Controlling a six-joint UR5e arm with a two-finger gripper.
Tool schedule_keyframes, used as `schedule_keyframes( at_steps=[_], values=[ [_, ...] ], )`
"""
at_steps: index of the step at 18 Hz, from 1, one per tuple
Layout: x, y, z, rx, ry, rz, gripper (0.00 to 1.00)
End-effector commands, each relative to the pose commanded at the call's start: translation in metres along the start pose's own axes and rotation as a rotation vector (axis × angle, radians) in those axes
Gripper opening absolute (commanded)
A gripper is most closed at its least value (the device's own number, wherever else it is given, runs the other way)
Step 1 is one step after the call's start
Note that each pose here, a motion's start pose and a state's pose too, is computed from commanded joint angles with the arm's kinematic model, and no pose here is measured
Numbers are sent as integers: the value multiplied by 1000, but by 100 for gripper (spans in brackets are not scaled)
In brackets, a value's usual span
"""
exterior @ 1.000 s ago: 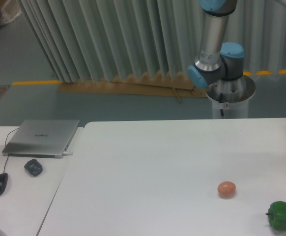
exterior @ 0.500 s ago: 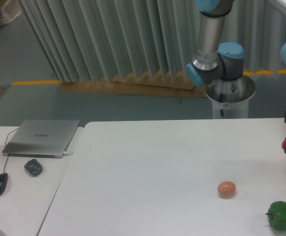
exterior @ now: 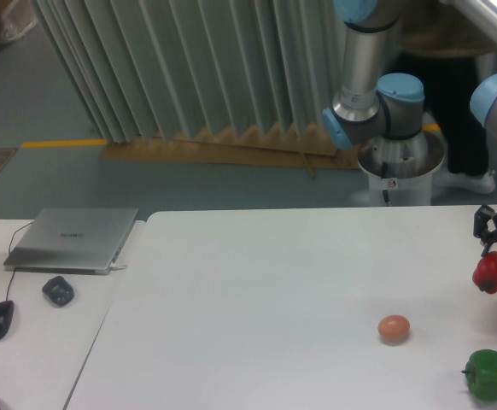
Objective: Place the red pepper on the table
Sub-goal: 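Lower the gripper holding the red bell pepper toward the table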
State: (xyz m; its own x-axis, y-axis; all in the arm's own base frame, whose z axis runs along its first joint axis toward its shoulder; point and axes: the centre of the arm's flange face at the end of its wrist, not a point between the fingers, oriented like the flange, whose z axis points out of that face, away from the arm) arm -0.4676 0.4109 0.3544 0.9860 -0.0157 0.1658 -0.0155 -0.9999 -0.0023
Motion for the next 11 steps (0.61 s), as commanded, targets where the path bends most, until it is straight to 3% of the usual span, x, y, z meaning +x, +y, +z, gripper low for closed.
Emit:
schedule_keyframes(
  at_steps=[4,11],
  values=[
    [2,-6,10,-12,9,16,35],
    [-1,-17,27,-26,-38,50,35]
  ],
)
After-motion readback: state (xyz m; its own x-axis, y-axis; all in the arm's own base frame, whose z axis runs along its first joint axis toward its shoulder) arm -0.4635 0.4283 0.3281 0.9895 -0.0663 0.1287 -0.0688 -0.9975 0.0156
